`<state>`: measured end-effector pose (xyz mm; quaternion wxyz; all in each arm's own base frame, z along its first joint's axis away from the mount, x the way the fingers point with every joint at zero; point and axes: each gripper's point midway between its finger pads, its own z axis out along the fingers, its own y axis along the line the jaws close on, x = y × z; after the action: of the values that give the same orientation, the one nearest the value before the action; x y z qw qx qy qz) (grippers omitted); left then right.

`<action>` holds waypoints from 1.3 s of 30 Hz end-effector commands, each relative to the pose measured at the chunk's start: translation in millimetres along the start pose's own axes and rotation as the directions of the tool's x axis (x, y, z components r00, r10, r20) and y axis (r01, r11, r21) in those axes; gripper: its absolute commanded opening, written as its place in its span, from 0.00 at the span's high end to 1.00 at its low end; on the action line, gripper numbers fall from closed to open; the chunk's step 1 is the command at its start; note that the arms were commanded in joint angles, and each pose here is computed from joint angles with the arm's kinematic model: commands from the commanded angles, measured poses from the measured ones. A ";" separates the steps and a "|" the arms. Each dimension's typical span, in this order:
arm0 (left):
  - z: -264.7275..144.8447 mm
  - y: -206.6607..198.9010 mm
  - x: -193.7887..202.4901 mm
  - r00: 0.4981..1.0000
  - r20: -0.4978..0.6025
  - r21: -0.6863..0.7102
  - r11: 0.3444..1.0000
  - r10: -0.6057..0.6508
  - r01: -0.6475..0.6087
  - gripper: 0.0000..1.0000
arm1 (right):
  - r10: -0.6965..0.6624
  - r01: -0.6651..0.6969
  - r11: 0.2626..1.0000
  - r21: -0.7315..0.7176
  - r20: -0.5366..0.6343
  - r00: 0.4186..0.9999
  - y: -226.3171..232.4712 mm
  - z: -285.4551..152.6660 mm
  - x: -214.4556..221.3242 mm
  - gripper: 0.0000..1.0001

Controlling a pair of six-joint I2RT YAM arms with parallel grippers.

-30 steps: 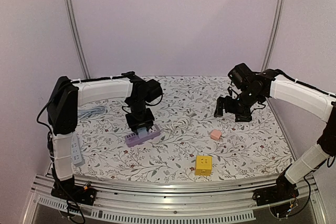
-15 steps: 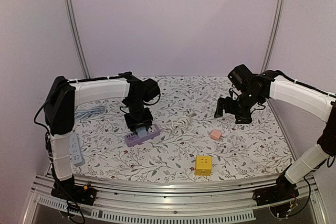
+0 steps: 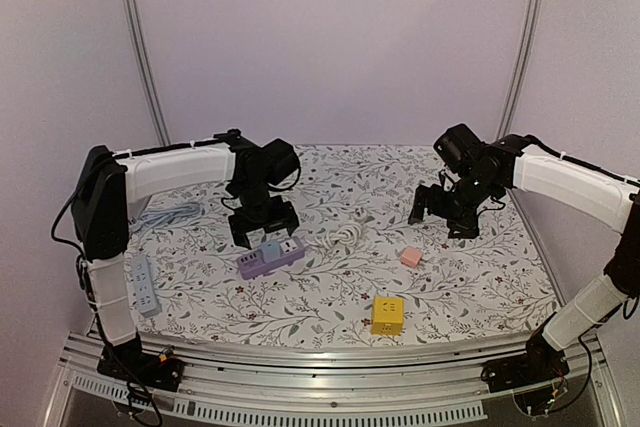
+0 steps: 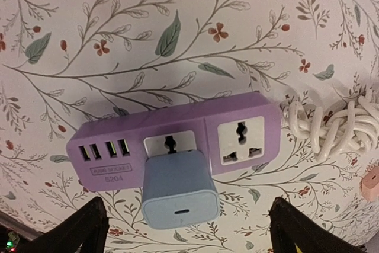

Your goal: Insert the plug

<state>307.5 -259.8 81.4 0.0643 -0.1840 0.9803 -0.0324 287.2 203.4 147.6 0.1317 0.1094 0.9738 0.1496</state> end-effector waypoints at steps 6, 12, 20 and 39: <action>-62.6 -16.1 -33.7 0.980 0.172 0.142 0.982 0.096 -0.121 0.01 | 0.039 -0.040 0.998 0.044 0.033 0.999 -8.9 3.9 -7.1 0.01; -98.1 -2.9 -50.9 0.934 0.309 0.111 0.968 0.180 -0.224 0.01 | 0.060 -0.064 0.995 0.078 0.059 0.996 -16.3 5.5 -10.1 0.01; -168.7 14.4 -69.0 0.798 0.557 0.129 0.925 0.231 -0.358 0.01 | 0.092 -0.098 0.990 0.098 0.059 0.994 -23.2 13.1 -6.9 0.01; -195.2 24.2 -38.6 0.766 0.566 0.322 0.773 0.306 -0.546 0.01 | -0.423 0.435 0.900 -0.027 0.185 0.887 8.0 29.3 -12.6 0.01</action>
<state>312.5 -203.4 255.5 0.3276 0.0295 0.9306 -0.1607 292.5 199.9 100.5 0.1615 0.0022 0.9806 0.1110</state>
